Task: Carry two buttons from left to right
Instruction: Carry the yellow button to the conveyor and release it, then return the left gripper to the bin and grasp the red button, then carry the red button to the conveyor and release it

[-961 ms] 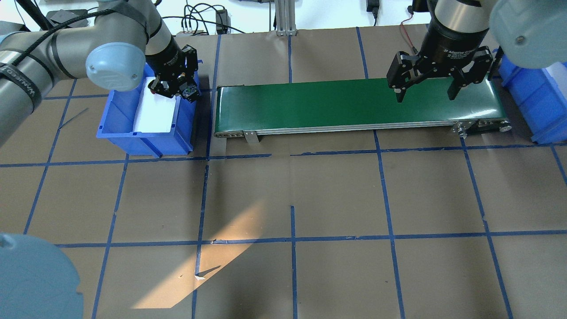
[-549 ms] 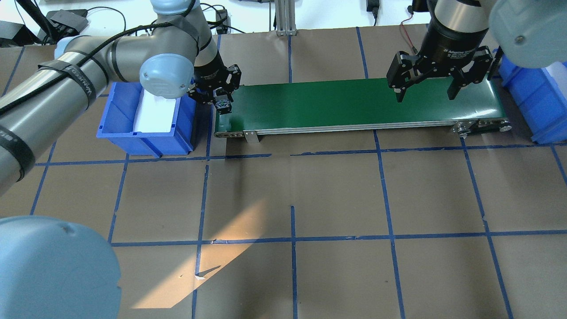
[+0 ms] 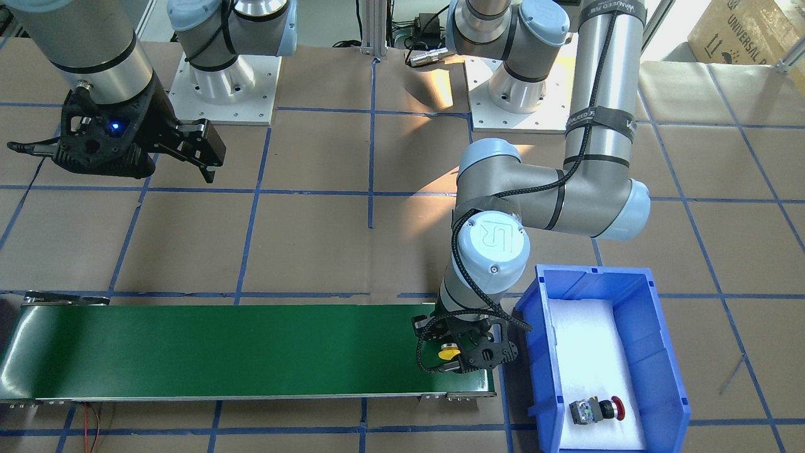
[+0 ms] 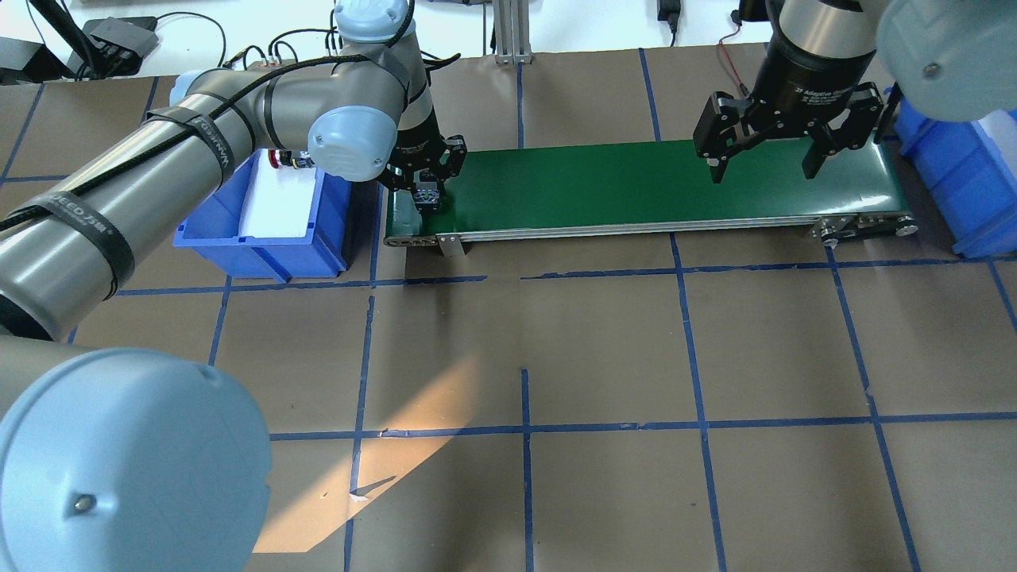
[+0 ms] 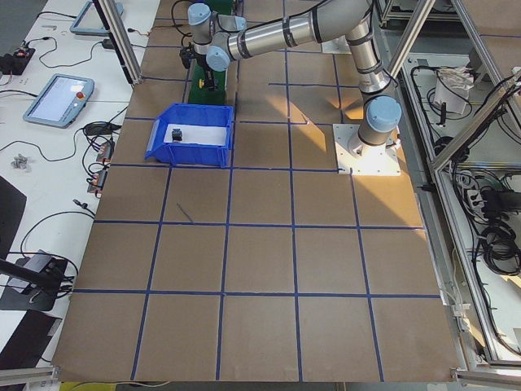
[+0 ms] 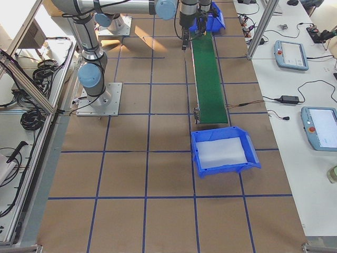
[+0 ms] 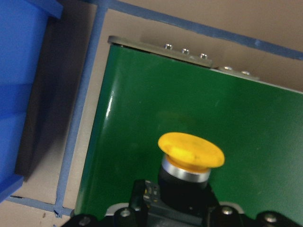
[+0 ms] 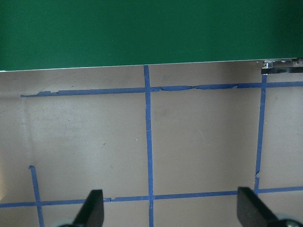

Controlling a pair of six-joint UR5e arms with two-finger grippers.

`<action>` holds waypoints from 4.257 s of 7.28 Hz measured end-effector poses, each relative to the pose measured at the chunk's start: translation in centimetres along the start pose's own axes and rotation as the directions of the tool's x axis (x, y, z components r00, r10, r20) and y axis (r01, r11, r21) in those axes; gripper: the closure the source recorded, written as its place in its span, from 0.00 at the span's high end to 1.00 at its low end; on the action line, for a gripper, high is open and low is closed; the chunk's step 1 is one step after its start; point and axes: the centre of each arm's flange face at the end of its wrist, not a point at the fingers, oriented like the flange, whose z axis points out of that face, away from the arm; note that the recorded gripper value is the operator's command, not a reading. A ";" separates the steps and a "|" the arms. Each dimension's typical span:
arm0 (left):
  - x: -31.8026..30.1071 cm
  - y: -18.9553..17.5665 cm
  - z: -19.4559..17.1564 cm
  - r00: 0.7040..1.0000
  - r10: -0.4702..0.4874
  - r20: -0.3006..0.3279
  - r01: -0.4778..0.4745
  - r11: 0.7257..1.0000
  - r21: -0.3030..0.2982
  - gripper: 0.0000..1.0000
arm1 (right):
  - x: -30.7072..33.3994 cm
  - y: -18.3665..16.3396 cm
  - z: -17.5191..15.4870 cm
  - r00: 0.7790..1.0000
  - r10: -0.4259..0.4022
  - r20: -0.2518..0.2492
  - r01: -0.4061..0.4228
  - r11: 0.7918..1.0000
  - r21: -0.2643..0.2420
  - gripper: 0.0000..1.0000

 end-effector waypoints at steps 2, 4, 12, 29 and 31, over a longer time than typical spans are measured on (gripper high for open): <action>1.2 1.0 0.1 1.000 0.029 0.004 -0.029 1.000 -0.011 1.00 | 0.0 0.0 0.0 1.000 0.000 0.000 0.000 1.000 0.000 1.00; 0.0 1.8 -3.8 1.000 0.015 0.007 -0.015 1.000 -0.014 1.00 | 0.0 0.0 0.0 1.000 0.000 0.000 0.000 1.000 0.000 1.00; -22.5 -8.1 -6.5 0.392 -0.919 -0.053 0.920 0.392 0.004 0.98 | 0.0 0.1 0.1 1.000 0.000 0.000 0.000 1.000 -0.003 1.00; -21.0 -13.8 2.1 0.165 -0.976 -0.144 0.986 0.168 -0.011 0.11 | 0.0 0.0 0.0 1.000 0.000 0.000 0.000 1.000 -0.001 1.00; -20.6 -11.1 -3.1 0.254 -0.956 -0.147 0.966 0.257 0.001 0.10 | 0.0 0.0 0.1 1.000 0.000 0.000 0.000 1.000 -0.001 1.00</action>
